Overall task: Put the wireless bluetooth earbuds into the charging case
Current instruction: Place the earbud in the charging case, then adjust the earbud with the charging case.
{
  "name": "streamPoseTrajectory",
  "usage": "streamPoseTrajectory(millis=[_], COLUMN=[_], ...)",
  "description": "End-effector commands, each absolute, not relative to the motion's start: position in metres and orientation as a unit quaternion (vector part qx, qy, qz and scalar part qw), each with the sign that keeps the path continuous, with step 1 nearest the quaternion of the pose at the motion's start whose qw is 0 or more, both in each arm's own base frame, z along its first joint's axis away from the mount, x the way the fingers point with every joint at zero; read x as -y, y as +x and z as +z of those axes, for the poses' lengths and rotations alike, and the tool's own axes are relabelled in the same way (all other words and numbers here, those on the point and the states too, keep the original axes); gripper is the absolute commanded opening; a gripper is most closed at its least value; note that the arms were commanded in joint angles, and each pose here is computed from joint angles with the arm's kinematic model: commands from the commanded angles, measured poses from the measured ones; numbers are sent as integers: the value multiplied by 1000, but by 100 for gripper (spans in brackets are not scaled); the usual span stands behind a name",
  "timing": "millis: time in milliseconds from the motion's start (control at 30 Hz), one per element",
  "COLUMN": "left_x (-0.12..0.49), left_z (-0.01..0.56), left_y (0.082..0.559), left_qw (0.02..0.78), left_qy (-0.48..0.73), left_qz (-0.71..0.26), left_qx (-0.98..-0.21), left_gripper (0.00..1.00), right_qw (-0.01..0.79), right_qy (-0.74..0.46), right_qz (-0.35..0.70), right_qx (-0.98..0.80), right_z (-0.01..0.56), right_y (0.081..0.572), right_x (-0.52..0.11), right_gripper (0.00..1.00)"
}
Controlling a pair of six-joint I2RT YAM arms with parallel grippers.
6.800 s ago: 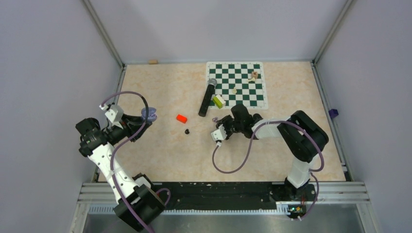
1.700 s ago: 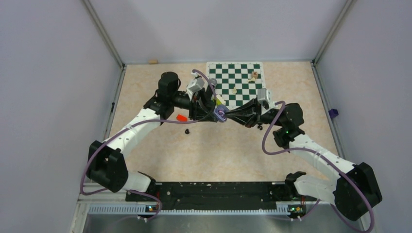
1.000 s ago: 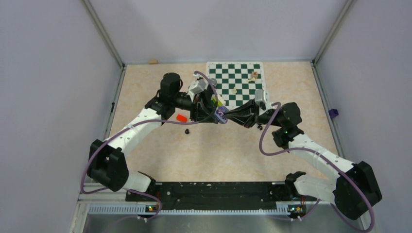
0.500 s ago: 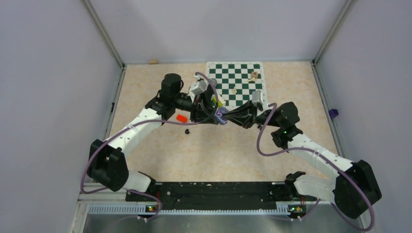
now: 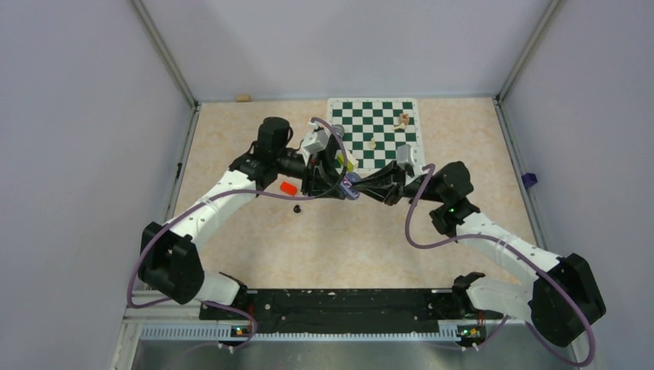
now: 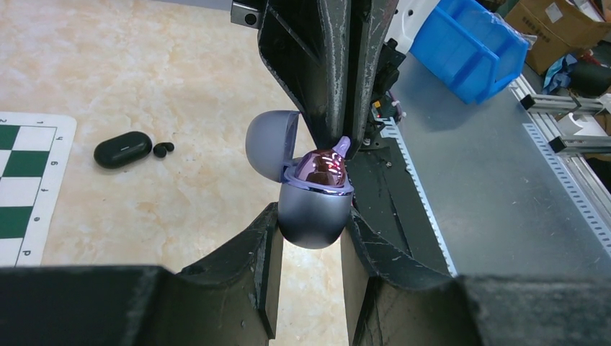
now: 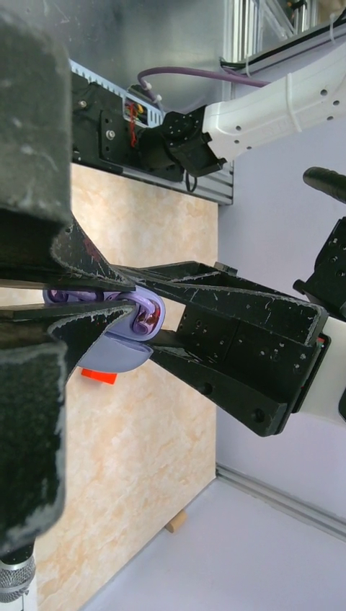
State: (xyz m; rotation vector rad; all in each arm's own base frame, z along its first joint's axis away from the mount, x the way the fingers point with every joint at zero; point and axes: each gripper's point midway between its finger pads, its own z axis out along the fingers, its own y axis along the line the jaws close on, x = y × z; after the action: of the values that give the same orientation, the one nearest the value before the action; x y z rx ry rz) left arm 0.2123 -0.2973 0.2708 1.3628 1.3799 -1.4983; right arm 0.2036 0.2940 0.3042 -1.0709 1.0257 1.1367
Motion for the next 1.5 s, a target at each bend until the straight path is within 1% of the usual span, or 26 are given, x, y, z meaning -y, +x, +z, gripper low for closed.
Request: streamPoseTrajectory(millis=[0, 100, 167, 233, 467, 700, 833, 967, 1233, 1467], left_x=[300, 300, 300, 300, 300, 300, 300, 300, 300, 301], left_z=[292, 293, 292, 292, 292, 292, 292, 292, 292, 292], left_y=[204, 204, 204, 204, 205, 204, 204, 204, 205, 206], left_qw=[352, 353, 352, 352, 353, 352, 352, 353, 354, 353], left_qy=[547, 548, 548, 548, 548, 548, 548, 548, 547, 546], left_qz=[-580, -579, -580, -580, -579, -580, -579, -578, -577, -578], left_qx=[-490, -489, -489, -489, -490, -490, -490, -491, -493, -494], left_gripper=[0, 0, 0, 0, 0, 0, 0, 0, 0, 0], right_qw=[603, 605, 608, 611, 616, 612, 589, 570, 549, 550], right_qy=[-465, -464, -462, -462, -469, -496, -521, -536, -558, -553], right_qz=[482, 481, 479, 477, 472, 466, 477, 489, 500, 496], right_qx=[-434, -434, -433, -431, -420, -402, -394, -384, -371, -381], right_z=[310, 311, 314, 318, 334, 349, 340, 330, 320, 314], right_y=[206, 207, 207, 206, 201, 188, 178, 169, 160, 164], right_x=[-299, -299, -298, -297, -294, -288, -288, -290, -295, -300], right_gripper=[11, 18, 25, 29, 33, 39, 41, 46, 47, 47])
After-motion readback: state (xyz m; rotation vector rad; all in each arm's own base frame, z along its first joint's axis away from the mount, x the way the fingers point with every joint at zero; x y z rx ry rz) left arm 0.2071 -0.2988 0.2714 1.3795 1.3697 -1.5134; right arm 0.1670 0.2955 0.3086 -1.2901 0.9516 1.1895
